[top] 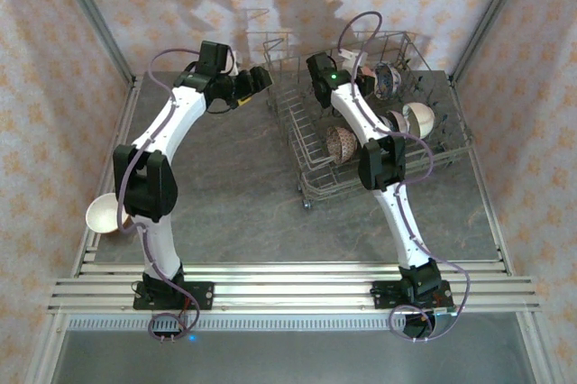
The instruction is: Load the bowls into the dish rack
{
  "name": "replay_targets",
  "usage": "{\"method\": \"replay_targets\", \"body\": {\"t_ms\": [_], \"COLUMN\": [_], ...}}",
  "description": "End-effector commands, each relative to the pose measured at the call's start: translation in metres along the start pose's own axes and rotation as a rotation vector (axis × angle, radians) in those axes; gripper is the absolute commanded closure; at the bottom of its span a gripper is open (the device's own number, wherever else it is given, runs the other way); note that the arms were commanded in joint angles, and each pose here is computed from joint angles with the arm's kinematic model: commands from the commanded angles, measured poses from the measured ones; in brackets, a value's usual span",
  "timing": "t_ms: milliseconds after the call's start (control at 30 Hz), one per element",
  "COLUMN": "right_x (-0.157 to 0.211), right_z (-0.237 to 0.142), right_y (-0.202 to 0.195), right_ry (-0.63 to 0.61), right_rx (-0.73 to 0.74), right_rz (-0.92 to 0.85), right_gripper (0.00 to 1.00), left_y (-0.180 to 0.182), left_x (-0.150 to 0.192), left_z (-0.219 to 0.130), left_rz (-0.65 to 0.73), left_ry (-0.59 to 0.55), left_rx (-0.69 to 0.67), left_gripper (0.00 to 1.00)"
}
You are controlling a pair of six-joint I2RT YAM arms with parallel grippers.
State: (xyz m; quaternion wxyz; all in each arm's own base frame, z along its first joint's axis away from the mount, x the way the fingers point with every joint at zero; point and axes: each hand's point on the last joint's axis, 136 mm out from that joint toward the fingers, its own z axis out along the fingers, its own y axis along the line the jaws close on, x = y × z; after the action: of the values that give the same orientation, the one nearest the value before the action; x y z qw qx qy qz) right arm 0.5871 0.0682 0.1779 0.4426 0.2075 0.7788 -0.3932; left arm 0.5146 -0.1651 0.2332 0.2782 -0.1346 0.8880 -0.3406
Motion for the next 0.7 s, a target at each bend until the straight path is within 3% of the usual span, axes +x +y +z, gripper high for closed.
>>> {"method": "replay_targets", "body": {"t_ms": [0,133,300,467,667], "right_x": [-0.013,-0.027,-0.052,-0.059,-0.057], "right_z": [-0.003,-0.015,-0.038,-0.055,-0.072], "right_y": [-0.005,-0.015,-0.043,-0.073,-0.094], "right_ry": [-0.005,0.006,0.018,0.044,0.064], "right_rx": [-0.016,-0.058,-0.128,-0.199,-0.292], "right_rz": [0.047,0.038,0.017,-0.01,-0.028], "right_gripper": [0.54,0.32,0.13,0.05,0.02], "left_y": [-0.012,0.003,0.048,0.1,0.168], "left_x": [0.001,0.004,0.007,0.014,0.041], "left_z": [-0.029,-0.049,-0.093,-0.151,-0.205], "left_rz": [0.028,0.017,-0.069,-0.21,-0.349], "left_ry": [-0.051,-0.088,-0.156,-0.231,-0.202], "left_rx": [-0.025,-0.127,-0.376,-0.573,-0.791], "left_gripper": [0.15,0.14,0.14,0.12,0.07]}}
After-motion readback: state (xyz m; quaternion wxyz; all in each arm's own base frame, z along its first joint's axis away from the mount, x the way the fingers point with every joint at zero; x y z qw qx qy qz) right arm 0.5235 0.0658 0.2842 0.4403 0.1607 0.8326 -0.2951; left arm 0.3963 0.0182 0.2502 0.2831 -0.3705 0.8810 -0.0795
